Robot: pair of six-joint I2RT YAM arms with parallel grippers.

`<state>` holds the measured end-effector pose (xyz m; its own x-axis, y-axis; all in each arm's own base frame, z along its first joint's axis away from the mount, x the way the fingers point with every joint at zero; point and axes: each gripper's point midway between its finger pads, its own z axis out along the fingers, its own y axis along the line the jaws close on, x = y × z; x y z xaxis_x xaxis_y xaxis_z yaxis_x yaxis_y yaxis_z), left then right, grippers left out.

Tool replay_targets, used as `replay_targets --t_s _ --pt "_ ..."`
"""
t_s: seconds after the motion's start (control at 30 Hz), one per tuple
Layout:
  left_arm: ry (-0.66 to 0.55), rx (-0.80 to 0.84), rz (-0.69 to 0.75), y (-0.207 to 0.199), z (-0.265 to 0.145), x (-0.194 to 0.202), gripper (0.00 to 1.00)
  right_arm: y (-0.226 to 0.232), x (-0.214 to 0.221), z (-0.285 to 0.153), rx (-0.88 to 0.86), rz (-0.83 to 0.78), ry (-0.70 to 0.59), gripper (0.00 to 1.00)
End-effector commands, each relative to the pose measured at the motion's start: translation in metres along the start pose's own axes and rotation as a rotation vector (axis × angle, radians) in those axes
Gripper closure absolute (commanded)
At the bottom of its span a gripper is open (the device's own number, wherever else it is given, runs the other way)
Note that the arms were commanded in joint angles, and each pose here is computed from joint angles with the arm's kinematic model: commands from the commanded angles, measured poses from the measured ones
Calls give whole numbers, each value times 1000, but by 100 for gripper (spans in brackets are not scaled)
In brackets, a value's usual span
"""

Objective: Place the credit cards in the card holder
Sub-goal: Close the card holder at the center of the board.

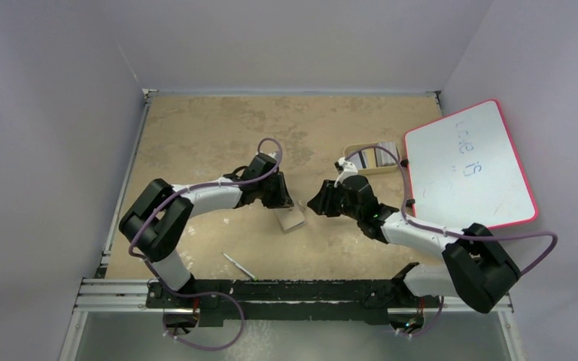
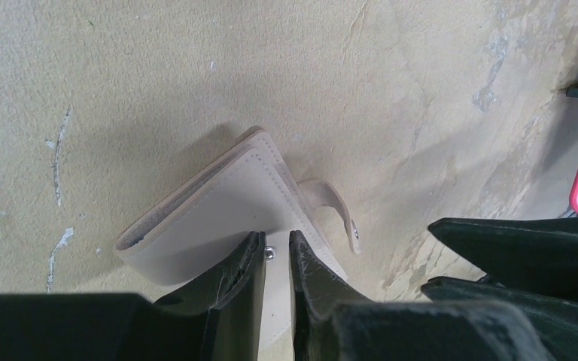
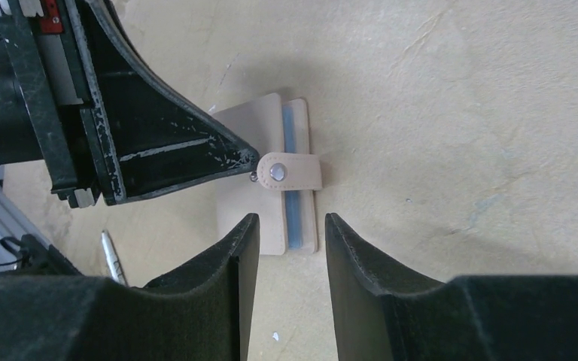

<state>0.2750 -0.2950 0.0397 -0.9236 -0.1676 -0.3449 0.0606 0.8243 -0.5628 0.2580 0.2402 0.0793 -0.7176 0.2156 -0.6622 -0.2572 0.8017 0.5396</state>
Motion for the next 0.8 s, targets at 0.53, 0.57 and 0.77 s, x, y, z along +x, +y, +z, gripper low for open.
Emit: replay_targets --t_s 0.53,0.57,0.77 --pt "-75 -145 6 7 -21 -24 82 24 -19 24 -130 -19 24 66" --pt "-79 -150 10 8 -21 -25 82 25 -20 24 -132 -20 23 66" --pt "-70 -150 28 14 -8 -22 82 21 -21 29 -117 -31 39 66"
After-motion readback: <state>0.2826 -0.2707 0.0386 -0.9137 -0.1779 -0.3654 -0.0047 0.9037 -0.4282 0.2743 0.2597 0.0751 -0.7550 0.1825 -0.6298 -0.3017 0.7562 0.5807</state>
